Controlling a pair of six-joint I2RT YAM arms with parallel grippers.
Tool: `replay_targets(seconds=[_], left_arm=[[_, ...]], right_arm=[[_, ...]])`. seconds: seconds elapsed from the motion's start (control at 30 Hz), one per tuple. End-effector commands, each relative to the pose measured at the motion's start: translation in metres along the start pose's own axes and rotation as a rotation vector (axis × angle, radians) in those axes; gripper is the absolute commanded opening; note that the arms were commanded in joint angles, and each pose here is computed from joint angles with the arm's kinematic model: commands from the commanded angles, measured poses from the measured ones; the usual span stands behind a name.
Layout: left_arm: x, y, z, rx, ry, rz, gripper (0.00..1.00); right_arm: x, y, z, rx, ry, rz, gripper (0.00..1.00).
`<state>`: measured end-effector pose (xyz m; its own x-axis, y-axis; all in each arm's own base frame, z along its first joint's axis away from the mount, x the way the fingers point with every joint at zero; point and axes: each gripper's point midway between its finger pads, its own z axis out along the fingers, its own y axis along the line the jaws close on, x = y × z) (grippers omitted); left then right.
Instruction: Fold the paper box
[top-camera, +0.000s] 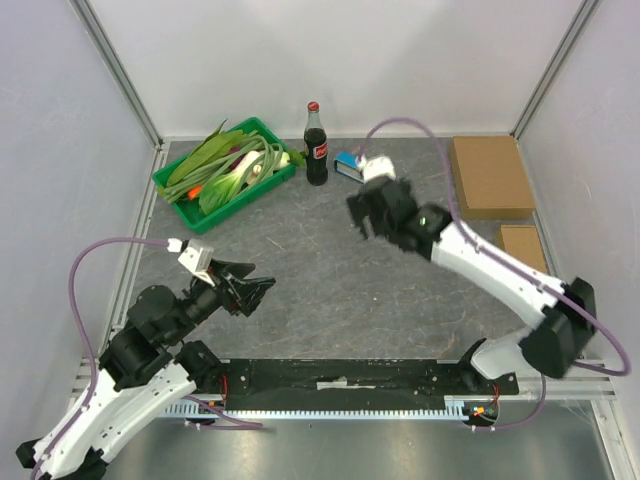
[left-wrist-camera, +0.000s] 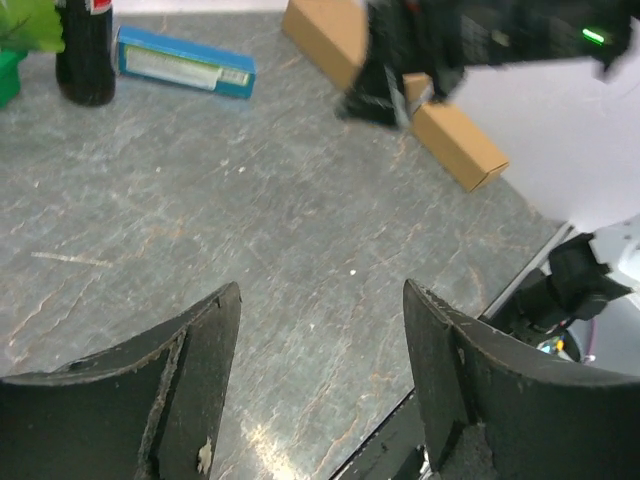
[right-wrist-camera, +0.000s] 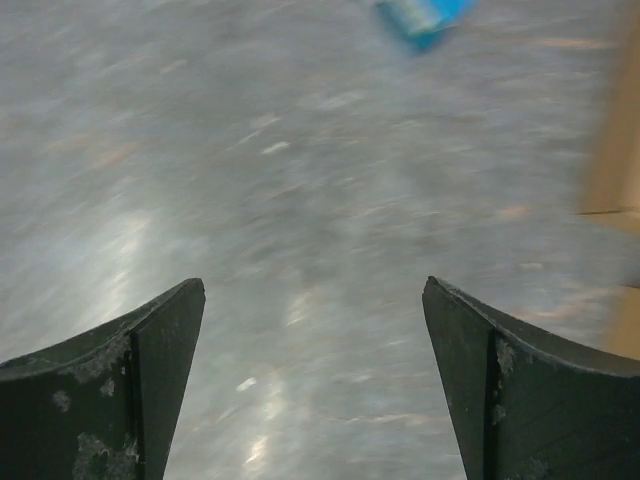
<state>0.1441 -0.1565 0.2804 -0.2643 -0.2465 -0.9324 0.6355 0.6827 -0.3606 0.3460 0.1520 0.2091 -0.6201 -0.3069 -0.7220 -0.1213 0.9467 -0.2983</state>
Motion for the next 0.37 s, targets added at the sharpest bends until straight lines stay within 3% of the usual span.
replay_targets(seconds=[0.0, 0.03, 0.1, 0.17, 0.3, 0.33], left_arm=[[0.005, 0.013, 0.016, -0.075, 0.053, 0.020, 0.73], [0.008, 0.015, 0.018, -0.091, 0.059, 0.007, 0.73], [0.015, 0.017, 0.024, -0.107, 0.066, -0.051, 0.75], [0.014, 0.017, 0.027, -0.108, 0.047, -0.096, 0.80], [-0.020, 0.003, 0.024, -0.053, -0.112, -0.191, 0.86], [-0.030, 0.001, 0.022, -0.040, -0.151, -0.197, 0.89]], right_arm=[[0.034, 0.108, -0.035, -0.431, -0.069, 0.191, 0.98], [0.035, 0.098, -0.044, -0.415, -0.176, 0.218, 0.98], [0.043, 0.087, -0.056, -0.409, -0.247, 0.226, 0.98], [0.049, 0.047, -0.068, -0.315, -0.300, 0.248, 0.98], [0.037, -0.020, -0.125, -0.283, -0.478, 0.284, 0.97], [0.029, -0.046, -0.156, -0.311, -0.587, 0.361, 0.98]])
